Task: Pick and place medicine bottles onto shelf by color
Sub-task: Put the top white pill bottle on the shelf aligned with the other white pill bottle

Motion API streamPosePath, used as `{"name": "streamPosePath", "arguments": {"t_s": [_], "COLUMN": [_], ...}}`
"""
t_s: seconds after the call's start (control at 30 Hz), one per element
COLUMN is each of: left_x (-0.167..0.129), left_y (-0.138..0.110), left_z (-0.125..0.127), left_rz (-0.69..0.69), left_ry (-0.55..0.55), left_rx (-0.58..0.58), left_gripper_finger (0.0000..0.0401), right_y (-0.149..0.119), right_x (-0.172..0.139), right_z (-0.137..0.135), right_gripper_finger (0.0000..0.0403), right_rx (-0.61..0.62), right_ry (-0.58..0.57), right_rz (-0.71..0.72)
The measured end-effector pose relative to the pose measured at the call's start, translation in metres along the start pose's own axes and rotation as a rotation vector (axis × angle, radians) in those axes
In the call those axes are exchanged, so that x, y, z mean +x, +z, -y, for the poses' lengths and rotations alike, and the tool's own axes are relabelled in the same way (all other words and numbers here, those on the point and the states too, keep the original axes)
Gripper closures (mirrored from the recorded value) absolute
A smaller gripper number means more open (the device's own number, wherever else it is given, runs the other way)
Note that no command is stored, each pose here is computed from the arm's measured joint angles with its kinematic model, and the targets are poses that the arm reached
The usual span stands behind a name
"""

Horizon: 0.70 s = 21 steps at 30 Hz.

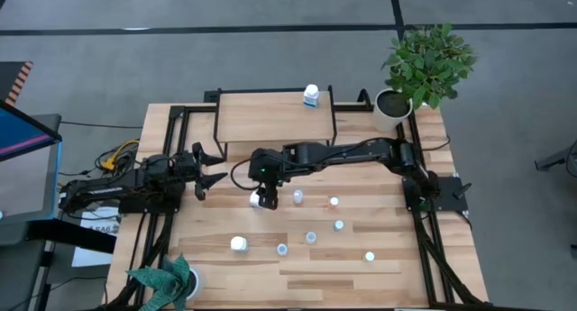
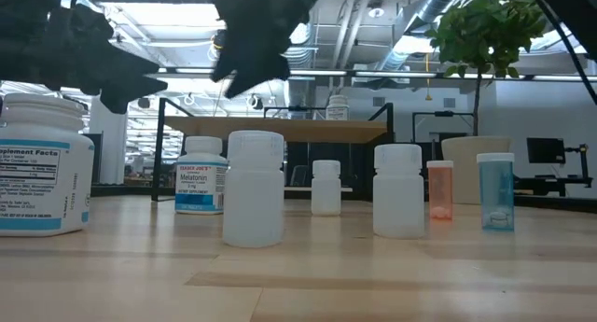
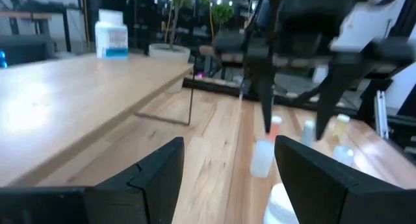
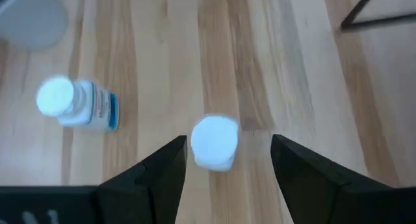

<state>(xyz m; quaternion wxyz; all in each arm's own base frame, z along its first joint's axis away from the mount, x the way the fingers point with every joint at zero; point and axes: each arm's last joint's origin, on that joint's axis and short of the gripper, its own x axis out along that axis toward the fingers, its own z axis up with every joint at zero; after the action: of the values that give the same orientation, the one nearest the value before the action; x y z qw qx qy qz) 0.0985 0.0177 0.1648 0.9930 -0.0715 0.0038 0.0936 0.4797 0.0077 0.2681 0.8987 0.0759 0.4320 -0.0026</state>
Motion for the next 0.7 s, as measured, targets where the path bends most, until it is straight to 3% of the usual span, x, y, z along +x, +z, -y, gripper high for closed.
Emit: {"name": "streamPosePath", "arguments": {"t_s": [0.33,0.53,0.7], "left_x": [0.001,0.001,0.001], "left_y": [-0.001,-0.001,-0.001], "left_z": [0.000,0.000,0.000], "left_rz": [-0.015,-0.014,-0.014], "left_ry": [0.002,0.002,0.002], "left_rx": [0.008,0.009,0.009], "left_gripper_finger": [0.0173,0.0173,0.0173], "right_y": [0.001,-0.001,-0.001], "right_x": [0.001,0.001,0.011], "right_z": [-0.016,-0.029,-0.035], "right_gripper_finger": [0.0147,0.0147,0.0147], "right_rx": [-0.027,-0.049,-0.009], "right_ry": [0.025,-0.105,-0.115], "right_rz": [0.038,0.059,0.092]}}
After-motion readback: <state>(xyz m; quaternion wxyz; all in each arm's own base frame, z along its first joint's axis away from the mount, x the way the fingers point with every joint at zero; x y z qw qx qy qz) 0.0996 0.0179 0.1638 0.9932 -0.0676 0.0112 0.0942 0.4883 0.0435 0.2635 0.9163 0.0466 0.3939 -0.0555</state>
